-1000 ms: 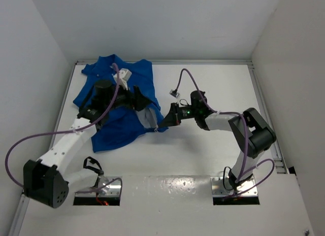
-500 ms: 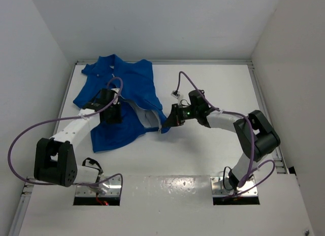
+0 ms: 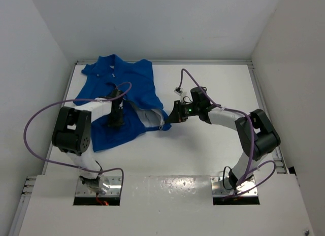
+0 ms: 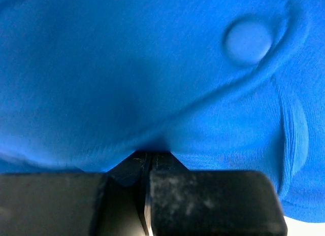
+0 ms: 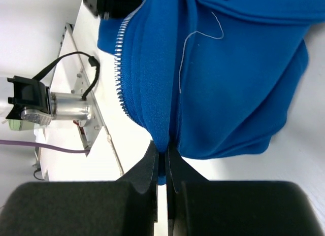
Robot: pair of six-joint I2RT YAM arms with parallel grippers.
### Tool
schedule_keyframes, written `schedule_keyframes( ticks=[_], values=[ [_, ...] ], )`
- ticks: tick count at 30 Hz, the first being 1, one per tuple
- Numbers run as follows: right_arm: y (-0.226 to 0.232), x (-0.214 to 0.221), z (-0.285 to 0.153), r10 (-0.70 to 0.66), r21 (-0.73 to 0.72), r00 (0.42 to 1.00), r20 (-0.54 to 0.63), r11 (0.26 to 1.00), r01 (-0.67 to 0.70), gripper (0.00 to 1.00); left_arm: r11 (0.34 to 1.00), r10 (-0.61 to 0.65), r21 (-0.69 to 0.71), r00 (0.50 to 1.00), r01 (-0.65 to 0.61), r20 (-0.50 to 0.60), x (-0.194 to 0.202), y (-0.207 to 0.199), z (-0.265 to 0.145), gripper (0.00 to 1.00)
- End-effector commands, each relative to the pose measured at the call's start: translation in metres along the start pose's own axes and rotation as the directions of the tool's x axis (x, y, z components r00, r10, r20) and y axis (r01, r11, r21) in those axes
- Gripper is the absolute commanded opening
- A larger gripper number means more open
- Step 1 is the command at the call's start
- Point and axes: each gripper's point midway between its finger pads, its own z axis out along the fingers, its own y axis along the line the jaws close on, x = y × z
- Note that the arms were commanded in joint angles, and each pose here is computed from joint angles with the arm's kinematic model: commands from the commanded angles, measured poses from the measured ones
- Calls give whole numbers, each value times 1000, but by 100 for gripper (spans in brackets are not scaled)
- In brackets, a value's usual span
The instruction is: Zip up the jacket
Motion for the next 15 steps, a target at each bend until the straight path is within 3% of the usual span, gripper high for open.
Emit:
schedule_keyframes(
  ticks=[1, 5, 9, 10, 15],
  values=[
    [-1, -18, -2, -31, 14, 999, 36, 999, 31, 0, 993, 98, -63, 995, -95, 35, -31, 5, 20, 5],
    [-2, -18, 3, -7, 3, 1000, 29, 1000, 7, 0, 977, 201, 38, 965, -210, 170, -84, -2, 30, 5],
    [-3, -20, 7, 6, 5, 1000, 22, 1000, -6, 0, 905, 384, 77, 880, -419, 280, -121, -7, 27, 8],
    [-2, -27, 7, 1, 2, 1000, 31, 1000, -1, 0, 877, 448, 47, 848, -479, 282, -125, -3, 29, 8],
    [3, -40, 15, 24, -6, 999, 28, 1000, -23, 0, 823, 563, -22, 808, -568, 174, -127, 43, 38, 9]
  ],
)
